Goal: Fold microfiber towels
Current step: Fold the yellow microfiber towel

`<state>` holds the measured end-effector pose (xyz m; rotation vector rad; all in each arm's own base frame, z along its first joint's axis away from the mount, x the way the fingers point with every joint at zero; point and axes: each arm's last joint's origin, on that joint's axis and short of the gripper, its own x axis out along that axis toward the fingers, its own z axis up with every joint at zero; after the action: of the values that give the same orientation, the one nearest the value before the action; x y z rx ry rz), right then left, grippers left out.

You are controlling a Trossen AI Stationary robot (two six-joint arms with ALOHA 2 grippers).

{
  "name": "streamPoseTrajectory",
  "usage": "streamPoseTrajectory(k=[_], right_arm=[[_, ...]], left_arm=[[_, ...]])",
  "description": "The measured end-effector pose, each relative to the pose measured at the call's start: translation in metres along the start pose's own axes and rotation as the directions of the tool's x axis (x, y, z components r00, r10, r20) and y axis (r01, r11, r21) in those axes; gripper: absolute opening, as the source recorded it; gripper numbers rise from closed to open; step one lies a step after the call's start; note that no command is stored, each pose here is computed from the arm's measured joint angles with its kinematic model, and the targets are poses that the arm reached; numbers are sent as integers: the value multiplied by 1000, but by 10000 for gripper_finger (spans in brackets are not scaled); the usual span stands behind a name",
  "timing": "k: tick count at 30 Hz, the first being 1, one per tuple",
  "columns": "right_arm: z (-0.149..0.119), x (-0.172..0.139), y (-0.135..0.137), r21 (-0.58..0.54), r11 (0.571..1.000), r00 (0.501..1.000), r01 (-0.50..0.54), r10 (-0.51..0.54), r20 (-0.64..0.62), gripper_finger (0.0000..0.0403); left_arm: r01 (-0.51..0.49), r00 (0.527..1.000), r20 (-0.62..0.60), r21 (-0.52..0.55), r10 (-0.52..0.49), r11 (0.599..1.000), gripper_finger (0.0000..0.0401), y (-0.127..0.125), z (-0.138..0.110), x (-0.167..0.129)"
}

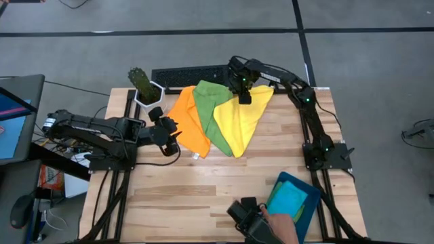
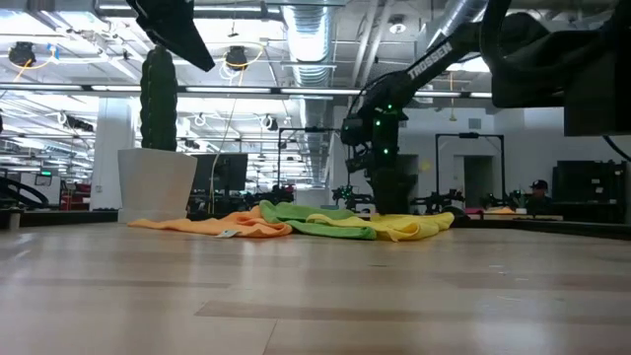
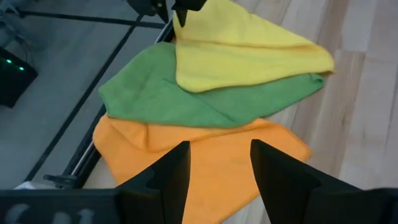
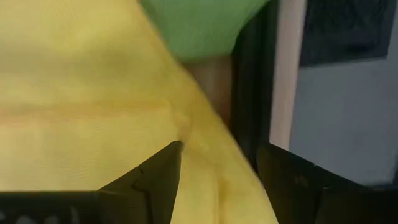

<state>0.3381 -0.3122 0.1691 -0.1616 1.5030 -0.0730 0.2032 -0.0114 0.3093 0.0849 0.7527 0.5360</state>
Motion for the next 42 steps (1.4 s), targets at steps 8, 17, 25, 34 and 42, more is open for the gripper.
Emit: streamPoseTrajectory(k=[8, 17, 25, 34, 42], right_arm=[[5, -8, 5, -40, 999, 999, -27, 25, -41, 234], [16, -6, 12, -142, 990, 1000, -4, 3, -12, 213], [19, -6, 15, -165, 986, 1000, -3, 2, -6, 173], [14, -5, 11, -150, 988, 999, -35, 38, 19, 153], [14, 21, 15, -166, 984, 995, -70, 58, -75, 123]], left_arm=[[-1, 1000, 0, 5, 1, 1000, 163, 0, 0, 0], [-2, 1000, 0, 4, 2, 1000, 163, 0, 0, 0], [-2, 1000, -1, 6, 2, 1000, 163, 0, 0, 0], [-3, 1000, -1, 28, 3, 1000, 163, 0, 0, 0], [-5, 1000, -2, 33, 6, 999, 163, 0, 0, 0]])
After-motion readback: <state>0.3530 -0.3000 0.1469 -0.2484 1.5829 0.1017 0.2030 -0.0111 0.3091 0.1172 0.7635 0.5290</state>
